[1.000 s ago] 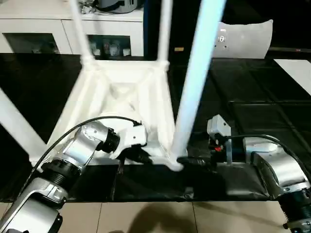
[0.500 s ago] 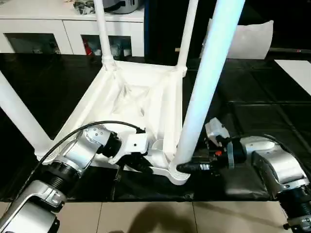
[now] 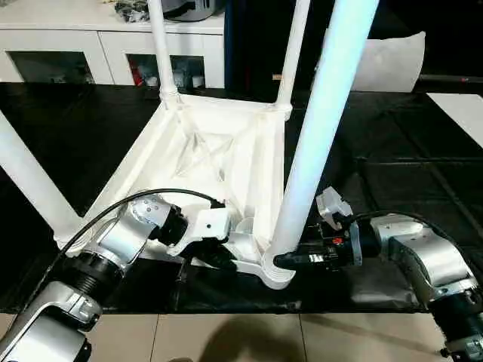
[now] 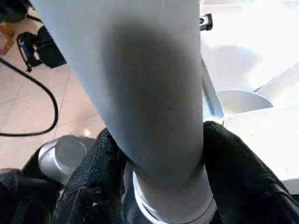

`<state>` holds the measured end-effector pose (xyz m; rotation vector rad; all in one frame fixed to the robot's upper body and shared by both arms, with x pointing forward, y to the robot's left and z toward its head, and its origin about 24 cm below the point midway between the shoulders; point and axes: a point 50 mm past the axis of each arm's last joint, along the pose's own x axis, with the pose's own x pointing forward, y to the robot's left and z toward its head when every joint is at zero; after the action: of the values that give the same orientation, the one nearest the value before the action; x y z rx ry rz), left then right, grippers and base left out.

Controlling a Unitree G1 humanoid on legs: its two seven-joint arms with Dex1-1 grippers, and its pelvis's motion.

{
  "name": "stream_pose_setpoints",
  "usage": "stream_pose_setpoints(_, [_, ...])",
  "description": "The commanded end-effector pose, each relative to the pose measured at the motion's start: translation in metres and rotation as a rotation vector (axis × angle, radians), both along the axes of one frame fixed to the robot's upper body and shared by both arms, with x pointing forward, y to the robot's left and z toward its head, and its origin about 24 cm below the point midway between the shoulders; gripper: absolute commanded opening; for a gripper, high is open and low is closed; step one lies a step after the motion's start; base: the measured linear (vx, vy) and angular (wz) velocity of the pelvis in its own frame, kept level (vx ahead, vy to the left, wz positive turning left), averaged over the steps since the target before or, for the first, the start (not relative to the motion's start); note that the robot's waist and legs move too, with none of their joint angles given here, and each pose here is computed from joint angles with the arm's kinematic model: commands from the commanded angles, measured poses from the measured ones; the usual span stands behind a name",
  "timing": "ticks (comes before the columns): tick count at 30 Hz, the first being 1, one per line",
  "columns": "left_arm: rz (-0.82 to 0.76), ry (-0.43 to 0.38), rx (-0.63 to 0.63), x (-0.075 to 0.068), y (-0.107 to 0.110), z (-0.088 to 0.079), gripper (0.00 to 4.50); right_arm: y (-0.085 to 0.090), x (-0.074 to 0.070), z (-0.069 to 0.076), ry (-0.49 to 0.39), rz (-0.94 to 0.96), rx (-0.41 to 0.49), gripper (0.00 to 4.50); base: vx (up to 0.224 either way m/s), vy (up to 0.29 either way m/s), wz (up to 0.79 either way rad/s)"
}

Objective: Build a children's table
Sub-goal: Rotate leg to tighten

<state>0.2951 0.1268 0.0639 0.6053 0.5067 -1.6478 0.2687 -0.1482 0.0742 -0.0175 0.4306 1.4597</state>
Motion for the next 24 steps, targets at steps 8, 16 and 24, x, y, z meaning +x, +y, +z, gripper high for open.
stream_pose_setpoints(8, [0.314,-0.046,-0.148,0.021,-0.021,0.02,0.0,0.035,0.001,-0.005,-0.009,-0.256,0.079,2.08,0.0,0.0,0.0])
stream_pose_setpoints(16, [0.624,-0.11,-0.195,0.038,-0.049,0.02,0.0,0.07,0.018,-0.011,-0.016,-0.625,0.014,2.01,0.0,0.0,0.0])
stream_pose_setpoints(24, [0.729,-0.157,-0.22,0.047,-0.067,0.022,0.0,0.076,0.036,-0.01,-0.033,-0.838,0.016,2.68,0.0,0.0,0.0])
